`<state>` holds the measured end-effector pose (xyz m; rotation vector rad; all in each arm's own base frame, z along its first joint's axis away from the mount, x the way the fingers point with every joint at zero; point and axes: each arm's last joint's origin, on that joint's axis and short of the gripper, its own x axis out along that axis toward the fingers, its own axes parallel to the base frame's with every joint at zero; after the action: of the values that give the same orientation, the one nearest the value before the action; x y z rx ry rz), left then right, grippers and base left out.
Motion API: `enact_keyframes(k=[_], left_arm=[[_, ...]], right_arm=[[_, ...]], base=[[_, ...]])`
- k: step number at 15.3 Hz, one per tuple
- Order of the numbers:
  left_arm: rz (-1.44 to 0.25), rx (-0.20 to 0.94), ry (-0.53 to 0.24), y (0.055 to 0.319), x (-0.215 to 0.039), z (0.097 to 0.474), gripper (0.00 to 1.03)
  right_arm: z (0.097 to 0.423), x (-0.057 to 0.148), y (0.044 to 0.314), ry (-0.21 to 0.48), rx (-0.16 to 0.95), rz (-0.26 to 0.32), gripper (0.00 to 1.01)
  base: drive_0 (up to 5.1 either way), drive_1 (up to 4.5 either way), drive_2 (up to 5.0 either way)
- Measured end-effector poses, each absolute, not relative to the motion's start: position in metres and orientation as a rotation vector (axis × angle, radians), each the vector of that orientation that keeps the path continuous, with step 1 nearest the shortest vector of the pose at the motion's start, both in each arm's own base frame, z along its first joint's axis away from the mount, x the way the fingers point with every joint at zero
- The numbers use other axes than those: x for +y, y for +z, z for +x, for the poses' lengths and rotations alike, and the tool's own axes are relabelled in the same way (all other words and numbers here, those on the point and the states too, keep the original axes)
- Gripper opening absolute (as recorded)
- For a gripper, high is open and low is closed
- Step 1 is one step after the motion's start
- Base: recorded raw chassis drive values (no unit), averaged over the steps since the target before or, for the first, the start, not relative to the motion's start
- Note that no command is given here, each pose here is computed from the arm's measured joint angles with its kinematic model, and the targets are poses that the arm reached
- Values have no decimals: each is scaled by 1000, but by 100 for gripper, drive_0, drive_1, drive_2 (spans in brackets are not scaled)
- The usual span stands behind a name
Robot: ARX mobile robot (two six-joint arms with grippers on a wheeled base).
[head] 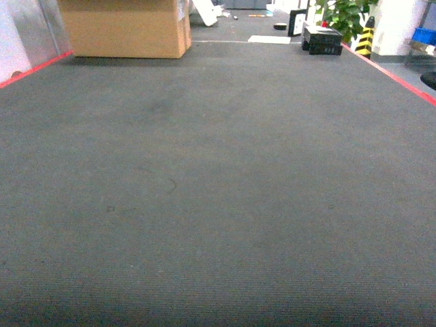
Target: Sort blue parts and orange caps into right shelf containers
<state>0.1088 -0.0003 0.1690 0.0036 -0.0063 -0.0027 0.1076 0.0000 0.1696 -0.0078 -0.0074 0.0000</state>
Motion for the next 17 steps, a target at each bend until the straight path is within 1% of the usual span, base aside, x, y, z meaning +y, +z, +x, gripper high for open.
enact_keyframes(k=[1,2,3,4,5,13,17], left_arm=[[4,-2,-3,168,0,108,44],[4,45,-4,163,0,102,44],[3,1,-3,166,0,98,44],[4,-13,0,169,0,97,44],[2,13,2,165,0,98,44],[2,6,0,166,0,98,44],[2,5,3,166,0,98,44]], right_arm=[[101,0,164,3,43,-7,45],[97,0,168,1,-7,-7,45],[97,0,168,0,-11,-7,45],[97,0,166,0,6,-7,45],[97,0,167,0,-7,-7,45],[97,0,167,0,-2,-7,45],[97,0,167,1,-2,-7,45]], base=[[0,0,0],[0,0,0],[0,0,0],[0,0,0],[0,0,0],[0,0,0],[-135,-135,-135]])
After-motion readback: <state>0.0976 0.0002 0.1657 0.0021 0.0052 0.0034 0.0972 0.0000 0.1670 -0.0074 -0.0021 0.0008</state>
